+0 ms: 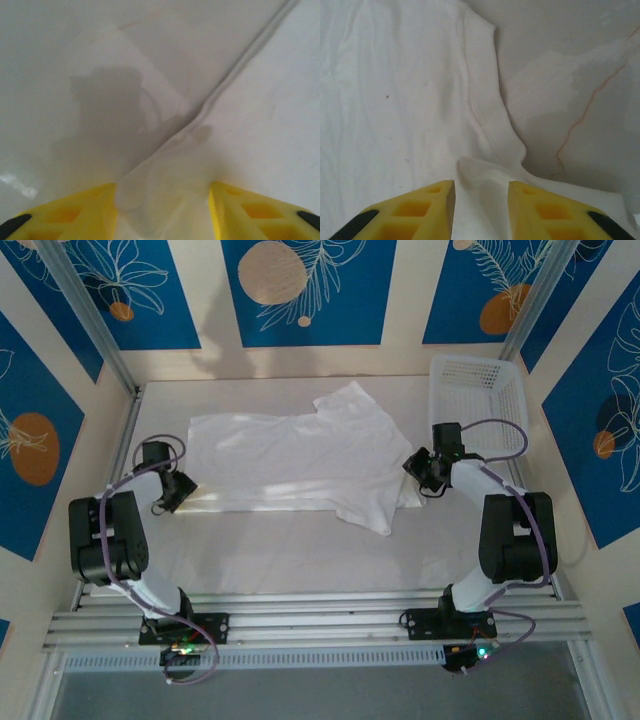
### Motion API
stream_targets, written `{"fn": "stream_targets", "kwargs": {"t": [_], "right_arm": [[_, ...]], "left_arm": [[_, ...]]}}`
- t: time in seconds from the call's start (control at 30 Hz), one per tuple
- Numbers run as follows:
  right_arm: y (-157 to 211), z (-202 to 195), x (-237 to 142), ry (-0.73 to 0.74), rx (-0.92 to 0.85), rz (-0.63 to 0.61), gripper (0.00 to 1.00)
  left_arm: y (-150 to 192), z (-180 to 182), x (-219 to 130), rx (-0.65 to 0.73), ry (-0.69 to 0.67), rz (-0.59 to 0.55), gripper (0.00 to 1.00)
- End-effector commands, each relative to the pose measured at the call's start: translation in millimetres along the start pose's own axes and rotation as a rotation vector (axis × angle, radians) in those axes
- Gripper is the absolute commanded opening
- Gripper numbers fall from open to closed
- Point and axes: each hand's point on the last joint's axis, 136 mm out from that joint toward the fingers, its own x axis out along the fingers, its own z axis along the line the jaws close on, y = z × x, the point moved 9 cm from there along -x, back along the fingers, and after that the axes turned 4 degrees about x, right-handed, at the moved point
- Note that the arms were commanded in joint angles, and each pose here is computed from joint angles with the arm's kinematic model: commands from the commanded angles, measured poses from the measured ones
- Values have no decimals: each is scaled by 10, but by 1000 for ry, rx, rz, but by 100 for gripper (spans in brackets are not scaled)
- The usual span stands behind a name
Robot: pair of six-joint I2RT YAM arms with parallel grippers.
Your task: Fold the inside-out t-shirt
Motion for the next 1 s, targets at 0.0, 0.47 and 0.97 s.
{"fn": "stream_targets", "kwargs": {"t": [0.0,0.47,0.97], "right_arm": [[-55,111,-319,-12,-33,-42,39],[1368,-511,-192,18,-132,268,51],[681,794,-195,-221,-228,156,0]], "left_arm": [[-130,-95,-243,14,65,-85,54],[914,-594,-1239,493,346,-181,60],[1043,-568,-1077,524,293,-130,61]]}}
